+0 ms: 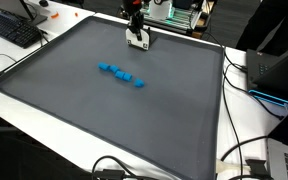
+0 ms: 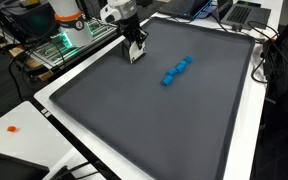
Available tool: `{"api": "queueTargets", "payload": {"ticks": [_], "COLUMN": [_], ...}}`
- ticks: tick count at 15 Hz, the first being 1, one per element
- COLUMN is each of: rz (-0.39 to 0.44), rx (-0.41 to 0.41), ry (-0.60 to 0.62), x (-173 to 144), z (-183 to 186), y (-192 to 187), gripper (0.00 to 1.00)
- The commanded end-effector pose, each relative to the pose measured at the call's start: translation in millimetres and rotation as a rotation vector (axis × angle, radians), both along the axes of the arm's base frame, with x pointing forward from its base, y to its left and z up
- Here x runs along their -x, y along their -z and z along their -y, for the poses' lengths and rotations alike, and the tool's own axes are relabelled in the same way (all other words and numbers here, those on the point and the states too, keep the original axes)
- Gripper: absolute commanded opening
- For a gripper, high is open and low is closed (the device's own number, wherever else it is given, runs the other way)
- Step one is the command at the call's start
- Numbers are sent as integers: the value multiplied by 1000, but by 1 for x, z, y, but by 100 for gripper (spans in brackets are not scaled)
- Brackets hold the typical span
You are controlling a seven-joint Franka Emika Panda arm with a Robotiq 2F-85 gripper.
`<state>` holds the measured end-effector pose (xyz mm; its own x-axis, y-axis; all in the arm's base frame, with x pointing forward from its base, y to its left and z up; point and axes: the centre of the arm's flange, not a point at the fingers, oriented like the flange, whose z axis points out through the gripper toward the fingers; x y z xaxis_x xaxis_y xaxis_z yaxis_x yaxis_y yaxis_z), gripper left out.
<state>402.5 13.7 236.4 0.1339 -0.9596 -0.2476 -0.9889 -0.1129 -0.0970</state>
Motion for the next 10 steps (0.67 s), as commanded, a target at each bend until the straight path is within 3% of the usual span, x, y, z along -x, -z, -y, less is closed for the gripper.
{"api": "queueTargets", "payload": {"ticks": [1,10], "rz": [-25,21], "rx": [-4,-3], "ry": [-8,-127], "x": [5,-4], "z": [-5,4], "y": [12,-38], "gripper": [30,96]}}
